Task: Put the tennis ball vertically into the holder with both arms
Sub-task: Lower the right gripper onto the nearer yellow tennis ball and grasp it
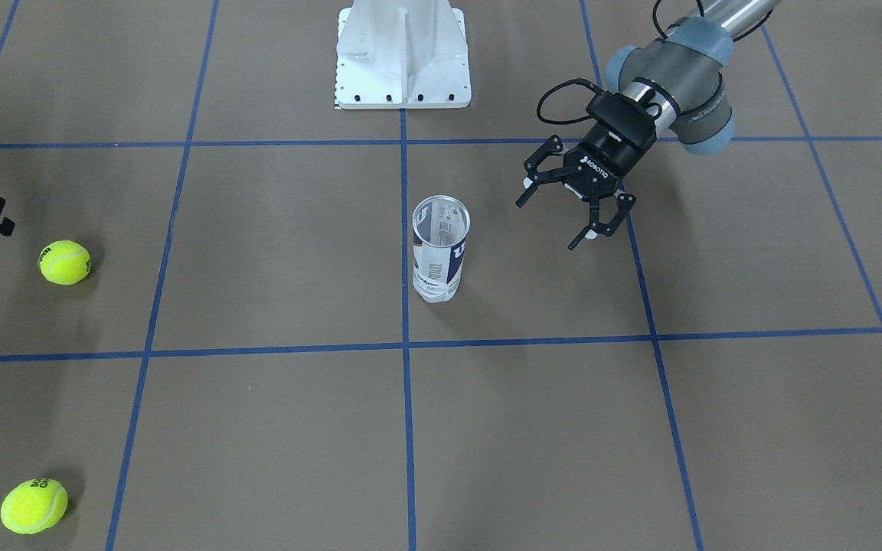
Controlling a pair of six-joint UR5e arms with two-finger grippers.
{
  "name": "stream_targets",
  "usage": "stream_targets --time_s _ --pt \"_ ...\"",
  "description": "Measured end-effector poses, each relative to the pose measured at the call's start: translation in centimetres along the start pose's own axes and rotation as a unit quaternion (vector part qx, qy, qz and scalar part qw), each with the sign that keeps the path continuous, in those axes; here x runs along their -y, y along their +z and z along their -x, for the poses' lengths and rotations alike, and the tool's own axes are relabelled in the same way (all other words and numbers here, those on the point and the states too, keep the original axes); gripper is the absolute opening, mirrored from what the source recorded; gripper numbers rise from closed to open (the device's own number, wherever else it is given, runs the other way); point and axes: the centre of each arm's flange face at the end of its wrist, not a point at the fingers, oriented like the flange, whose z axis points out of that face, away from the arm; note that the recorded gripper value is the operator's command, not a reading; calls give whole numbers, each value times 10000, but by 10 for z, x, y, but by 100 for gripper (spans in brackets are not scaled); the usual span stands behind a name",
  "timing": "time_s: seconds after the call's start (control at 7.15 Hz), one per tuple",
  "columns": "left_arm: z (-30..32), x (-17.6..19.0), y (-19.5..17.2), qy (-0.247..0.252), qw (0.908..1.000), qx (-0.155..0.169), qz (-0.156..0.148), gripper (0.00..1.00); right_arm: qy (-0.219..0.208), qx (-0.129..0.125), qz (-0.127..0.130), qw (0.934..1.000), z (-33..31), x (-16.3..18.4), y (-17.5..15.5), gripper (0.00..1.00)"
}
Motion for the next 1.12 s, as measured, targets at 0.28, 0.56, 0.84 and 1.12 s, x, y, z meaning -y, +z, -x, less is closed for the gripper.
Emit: stream_targets --time_s 0.28,0.56,0.84,1.12 --pt "3 -7 1 8 10000 25 73 99 -202 -68 45 9998 28 6 26 100" --pt "4 -9 6 16 9999 34 95 99 -360 -244 103 9990 42 9 52 100" --pt "4 -9 7 19 9999 35 97 99 -399 -376 185 9983 37 8 68 100" --pt "4 -9 7 26 9999 35 98 99 -477 -484 280 9973 35 7 85 100"
